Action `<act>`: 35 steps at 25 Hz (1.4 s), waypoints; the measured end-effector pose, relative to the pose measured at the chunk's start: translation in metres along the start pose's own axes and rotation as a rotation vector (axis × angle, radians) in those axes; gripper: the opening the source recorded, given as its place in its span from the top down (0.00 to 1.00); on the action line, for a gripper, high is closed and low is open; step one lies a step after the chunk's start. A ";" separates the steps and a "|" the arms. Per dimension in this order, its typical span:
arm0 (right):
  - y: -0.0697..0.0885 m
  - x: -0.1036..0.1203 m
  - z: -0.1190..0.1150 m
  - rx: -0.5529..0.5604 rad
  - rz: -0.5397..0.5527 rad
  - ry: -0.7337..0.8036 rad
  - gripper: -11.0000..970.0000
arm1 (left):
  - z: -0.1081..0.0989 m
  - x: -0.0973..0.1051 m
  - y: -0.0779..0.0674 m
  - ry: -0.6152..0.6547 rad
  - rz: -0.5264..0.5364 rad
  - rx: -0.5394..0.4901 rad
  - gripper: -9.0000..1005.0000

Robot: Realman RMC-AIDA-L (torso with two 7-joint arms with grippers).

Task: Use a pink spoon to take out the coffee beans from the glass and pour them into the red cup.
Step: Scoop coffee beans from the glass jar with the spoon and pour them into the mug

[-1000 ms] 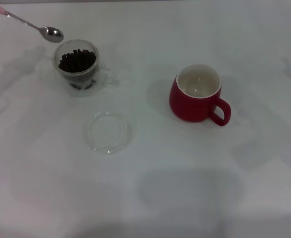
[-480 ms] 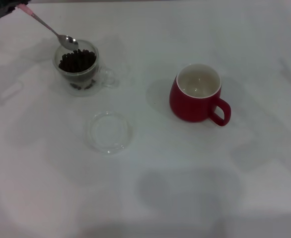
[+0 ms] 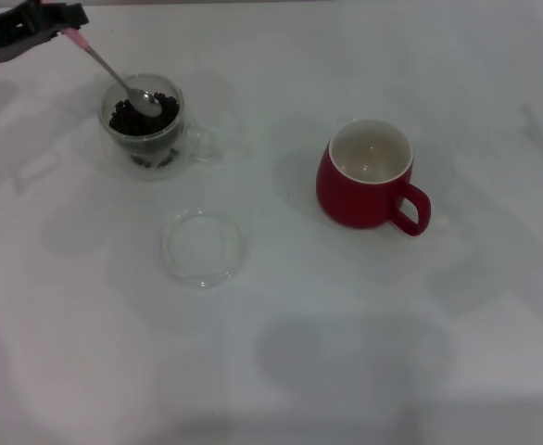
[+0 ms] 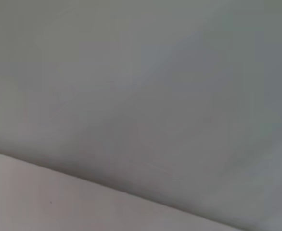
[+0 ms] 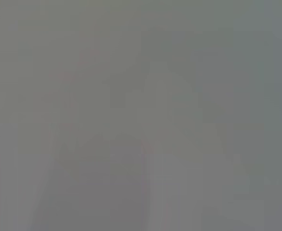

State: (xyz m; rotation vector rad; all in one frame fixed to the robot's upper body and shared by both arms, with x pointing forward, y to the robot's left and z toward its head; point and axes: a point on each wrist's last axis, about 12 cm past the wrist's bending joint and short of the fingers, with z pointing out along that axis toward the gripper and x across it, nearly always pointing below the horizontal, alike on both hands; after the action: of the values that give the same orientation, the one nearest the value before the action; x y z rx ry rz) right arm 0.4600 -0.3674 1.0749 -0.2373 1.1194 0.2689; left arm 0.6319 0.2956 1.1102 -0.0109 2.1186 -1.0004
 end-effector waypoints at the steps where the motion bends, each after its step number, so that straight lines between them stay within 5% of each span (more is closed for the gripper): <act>1: 0.000 0.000 0.001 0.000 0.001 0.000 0.10 | 0.002 0.001 -0.001 0.005 0.003 -0.003 0.86; 18: -0.001 0.003 0.013 -0.004 0.004 0.006 0.10 | 0.013 0.020 0.000 0.014 -0.062 -0.029 0.87; 35: -0.003 0.007 0.024 -0.005 -0.002 0.025 0.10 | 0.010 0.047 0.011 -0.074 -0.296 -0.008 0.87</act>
State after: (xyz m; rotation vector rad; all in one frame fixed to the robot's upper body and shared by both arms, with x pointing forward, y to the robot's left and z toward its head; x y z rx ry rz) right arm 0.4844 -0.3616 1.0784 -0.2469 1.1434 0.2679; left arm 0.6086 0.2817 1.0687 -0.3700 2.0909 -1.1430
